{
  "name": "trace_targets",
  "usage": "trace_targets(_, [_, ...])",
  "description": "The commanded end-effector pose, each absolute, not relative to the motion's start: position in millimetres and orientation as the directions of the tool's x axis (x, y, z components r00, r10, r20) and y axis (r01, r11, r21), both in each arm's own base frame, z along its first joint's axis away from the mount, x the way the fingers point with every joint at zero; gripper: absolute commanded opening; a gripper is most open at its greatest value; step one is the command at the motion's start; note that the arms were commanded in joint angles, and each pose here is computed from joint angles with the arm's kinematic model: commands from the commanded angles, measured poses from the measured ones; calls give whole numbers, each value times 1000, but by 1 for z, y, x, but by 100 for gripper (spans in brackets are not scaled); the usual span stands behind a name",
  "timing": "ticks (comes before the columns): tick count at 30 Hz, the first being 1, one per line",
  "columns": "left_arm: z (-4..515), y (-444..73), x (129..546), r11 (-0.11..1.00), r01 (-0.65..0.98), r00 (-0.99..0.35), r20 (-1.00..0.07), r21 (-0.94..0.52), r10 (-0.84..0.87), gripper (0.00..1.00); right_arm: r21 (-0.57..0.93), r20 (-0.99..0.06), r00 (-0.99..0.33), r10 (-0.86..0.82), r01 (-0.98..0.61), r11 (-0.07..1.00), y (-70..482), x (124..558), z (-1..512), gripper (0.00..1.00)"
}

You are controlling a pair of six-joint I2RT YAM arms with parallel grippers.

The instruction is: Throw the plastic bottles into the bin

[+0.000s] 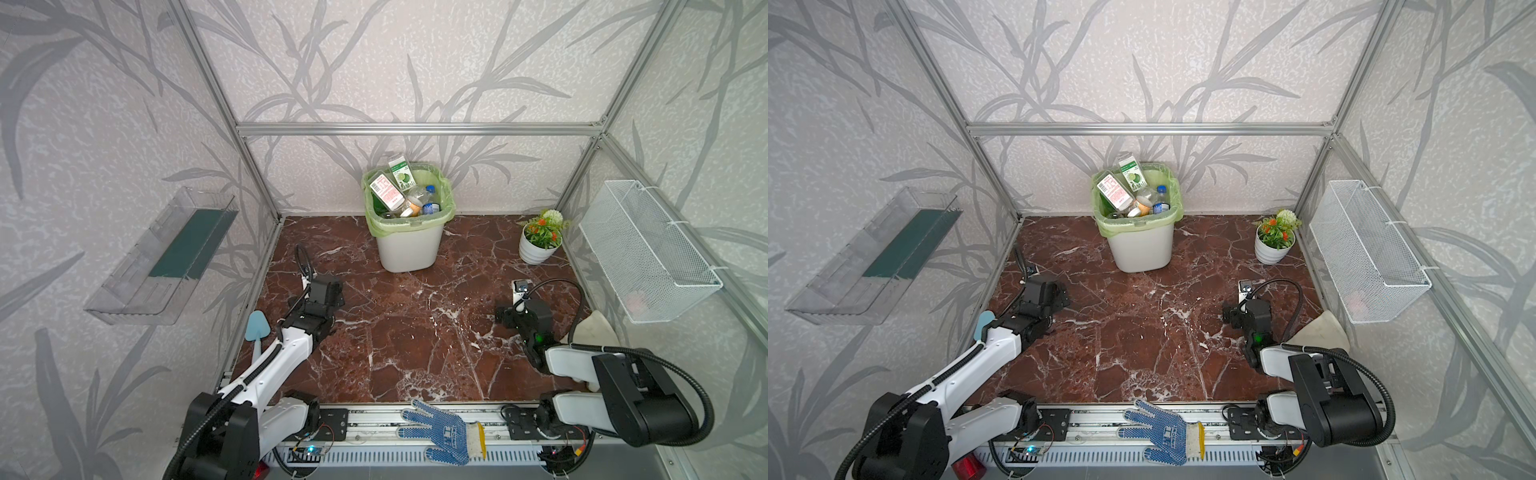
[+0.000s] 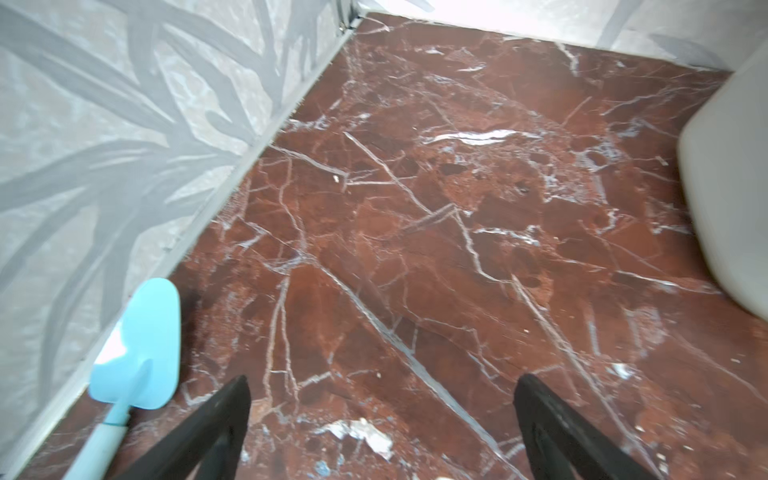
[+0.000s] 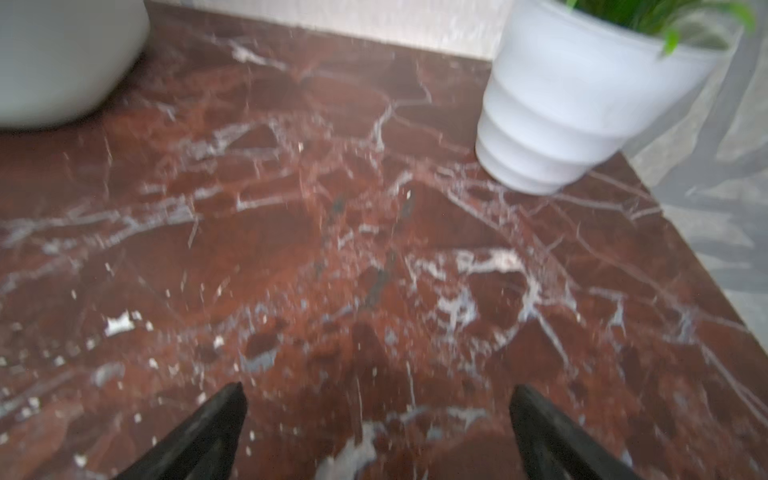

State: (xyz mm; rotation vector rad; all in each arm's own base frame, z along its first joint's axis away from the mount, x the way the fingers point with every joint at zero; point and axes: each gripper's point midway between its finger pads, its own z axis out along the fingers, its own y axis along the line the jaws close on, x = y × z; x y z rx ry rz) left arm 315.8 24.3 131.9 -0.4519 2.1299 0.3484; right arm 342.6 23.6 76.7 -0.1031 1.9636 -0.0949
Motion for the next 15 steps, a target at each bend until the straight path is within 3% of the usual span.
trace_targets(1, [153,44,321,842,-525,-433,-891,127,-135,99,-98,-973,-207,-104,-39,994,30,372,112,99])
trace_targets(4, [162,52,325,816,-555,-386,-919,162,-80,99,-110,-979,-163,-121,-75,991,37,379,104,99])
trace_targets(7, [160,54,329,819,-545,-345,-938,180,-24,99,-101,-960,-255,-112,-54,993,32,378,100,99])
trace_targets(15, [137,48,350,880,-453,-238,-971,143,36,99,-98,-953,-292,-77,57,994,15,392,94,99])
